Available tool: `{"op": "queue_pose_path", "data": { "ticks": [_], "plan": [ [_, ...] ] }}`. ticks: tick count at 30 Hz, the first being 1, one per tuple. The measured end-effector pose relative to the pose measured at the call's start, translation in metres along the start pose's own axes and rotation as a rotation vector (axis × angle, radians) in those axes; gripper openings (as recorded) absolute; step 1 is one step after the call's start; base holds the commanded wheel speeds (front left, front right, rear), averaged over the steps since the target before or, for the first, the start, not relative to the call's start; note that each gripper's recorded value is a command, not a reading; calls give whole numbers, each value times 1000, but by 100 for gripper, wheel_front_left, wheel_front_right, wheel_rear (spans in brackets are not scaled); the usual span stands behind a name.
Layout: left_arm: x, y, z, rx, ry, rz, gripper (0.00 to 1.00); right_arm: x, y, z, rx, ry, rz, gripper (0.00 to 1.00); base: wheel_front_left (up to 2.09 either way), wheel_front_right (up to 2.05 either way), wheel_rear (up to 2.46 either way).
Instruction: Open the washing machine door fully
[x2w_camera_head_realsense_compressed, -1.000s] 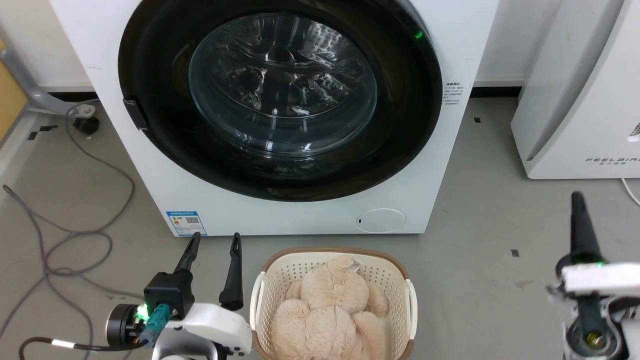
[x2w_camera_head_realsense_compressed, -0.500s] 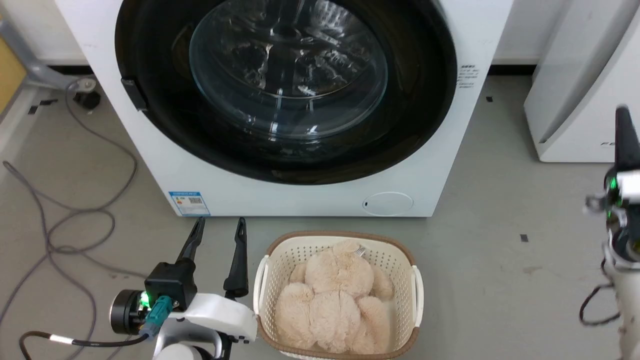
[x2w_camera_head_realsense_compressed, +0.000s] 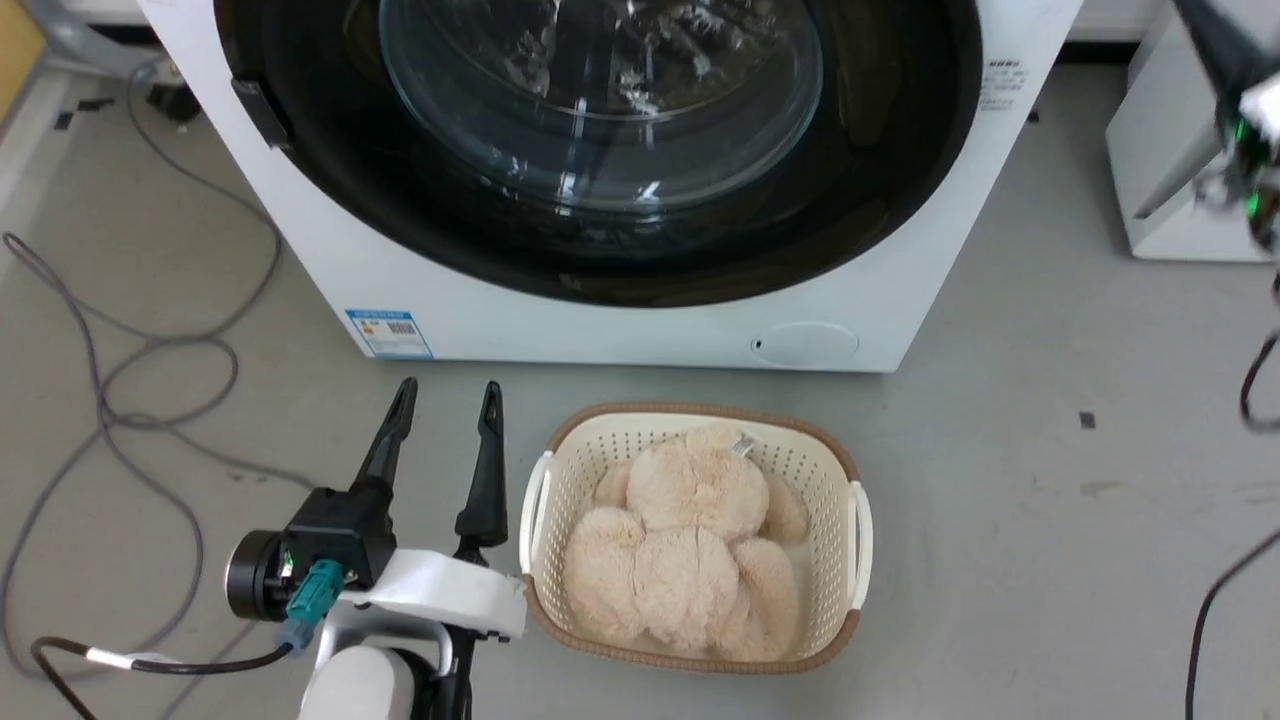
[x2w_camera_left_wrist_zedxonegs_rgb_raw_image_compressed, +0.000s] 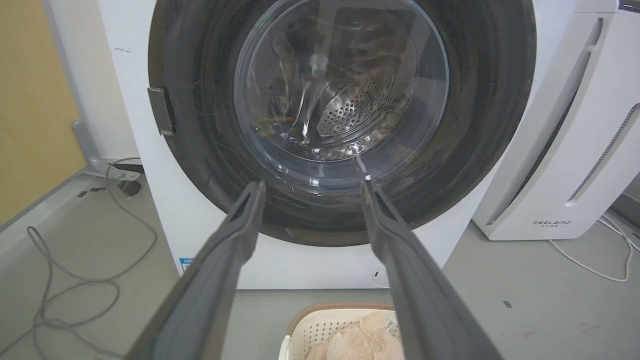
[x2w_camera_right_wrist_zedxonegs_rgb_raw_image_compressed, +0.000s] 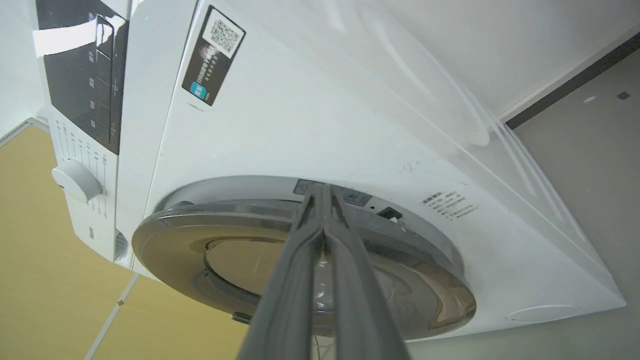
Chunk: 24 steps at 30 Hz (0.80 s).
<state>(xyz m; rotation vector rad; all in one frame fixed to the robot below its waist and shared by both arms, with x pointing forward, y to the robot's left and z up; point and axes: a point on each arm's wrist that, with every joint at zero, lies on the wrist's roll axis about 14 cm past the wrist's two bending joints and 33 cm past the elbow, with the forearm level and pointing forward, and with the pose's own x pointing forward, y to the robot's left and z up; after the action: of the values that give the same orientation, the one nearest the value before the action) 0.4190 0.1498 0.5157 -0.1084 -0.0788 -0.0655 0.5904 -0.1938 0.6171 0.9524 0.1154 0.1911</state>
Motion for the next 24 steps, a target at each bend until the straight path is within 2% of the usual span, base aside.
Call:
{"op": "queue_pose_path", "data": {
  "ticks": [6, 13, 24],
  "plan": [
    [10, -1, -7, -10, 5, -6, 100, 29, 20, -8, -23, 103, 11, 0, 0, 0, 0],
    [20, -1, -13, -21, 4, -8, 100, 57, 43, -38, -60, 256, 32, 0, 0, 0, 0],
    [27, 4, -23, -50, 9, 9, 100, 86, 59, -55, -115, 359, 29, 0, 0, 0, 0]
  ]
}}
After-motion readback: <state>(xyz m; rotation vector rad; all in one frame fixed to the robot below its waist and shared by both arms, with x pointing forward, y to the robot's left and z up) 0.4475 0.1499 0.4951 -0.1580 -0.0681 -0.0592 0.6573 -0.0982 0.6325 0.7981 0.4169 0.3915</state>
